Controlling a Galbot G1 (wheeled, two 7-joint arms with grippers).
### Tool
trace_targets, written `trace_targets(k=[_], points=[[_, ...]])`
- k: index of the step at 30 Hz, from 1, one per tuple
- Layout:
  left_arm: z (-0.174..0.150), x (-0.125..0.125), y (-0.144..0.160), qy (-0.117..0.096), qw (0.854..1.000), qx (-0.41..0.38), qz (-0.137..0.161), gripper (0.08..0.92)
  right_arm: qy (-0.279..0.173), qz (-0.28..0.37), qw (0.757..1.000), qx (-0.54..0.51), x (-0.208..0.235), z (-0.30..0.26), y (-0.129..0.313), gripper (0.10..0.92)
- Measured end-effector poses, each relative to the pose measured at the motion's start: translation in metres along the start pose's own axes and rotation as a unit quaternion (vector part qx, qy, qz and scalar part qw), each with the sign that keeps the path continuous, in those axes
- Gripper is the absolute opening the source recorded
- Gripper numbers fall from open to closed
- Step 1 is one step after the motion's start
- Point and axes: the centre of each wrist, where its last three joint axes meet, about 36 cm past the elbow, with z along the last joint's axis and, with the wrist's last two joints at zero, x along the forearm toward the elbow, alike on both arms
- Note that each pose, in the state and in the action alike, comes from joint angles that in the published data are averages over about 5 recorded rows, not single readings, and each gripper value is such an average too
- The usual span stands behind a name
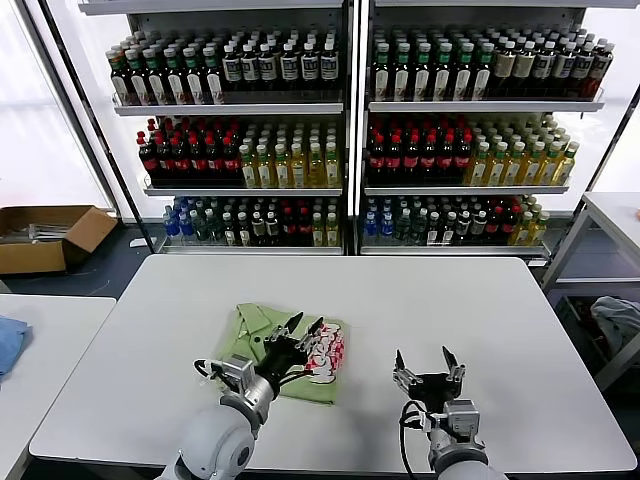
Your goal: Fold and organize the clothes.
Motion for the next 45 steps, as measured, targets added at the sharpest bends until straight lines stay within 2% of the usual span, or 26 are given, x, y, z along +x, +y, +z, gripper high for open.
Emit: trace_targets(k=[4, 12, 20, 23, 30, 45], points=[[-0.006, 0.006, 0.009, -0.007, 1.000, 0.002, -0.021, 0.579, 0.014, -0.031, 0.999, -0.041, -0.012, -0.004, 0.006, 0.823], [-0.016, 0.024, 0.042, -0.007, 0.995, -0.017, -0.100, 0.794, 0.056, -0.098, 0.985, -0.131, -0.050, -0.012, 0.030, 0.823], [-0.015, 0.039, 0.062, -0.001, 0.988, -0.026, -0.155, 0.823, 0.096, -0.129, 0.972, -0.169, -0.084, -0.014, 0.063, 0.823], [-0.014, 0.043, 0.067, 0.003, 0.985, -0.029, -0.168, 0.823, 0.109, -0.129, 0.970, -0.174, -0.091, -0.012, 0.072, 0.793], [-0.015, 0.047, 0.074, 0.009, 0.982, -0.033, -0.186, 0.823, 0.129, -0.120, 0.969, -0.174, -0.098, -0.008, 0.085, 0.602], [-0.014, 0.051, 0.076, 0.018, 0.980, -0.026, -0.195, 0.823, 0.146, -0.113, 0.967, -0.175, -0.094, 0.003, 0.095, 0.170]])
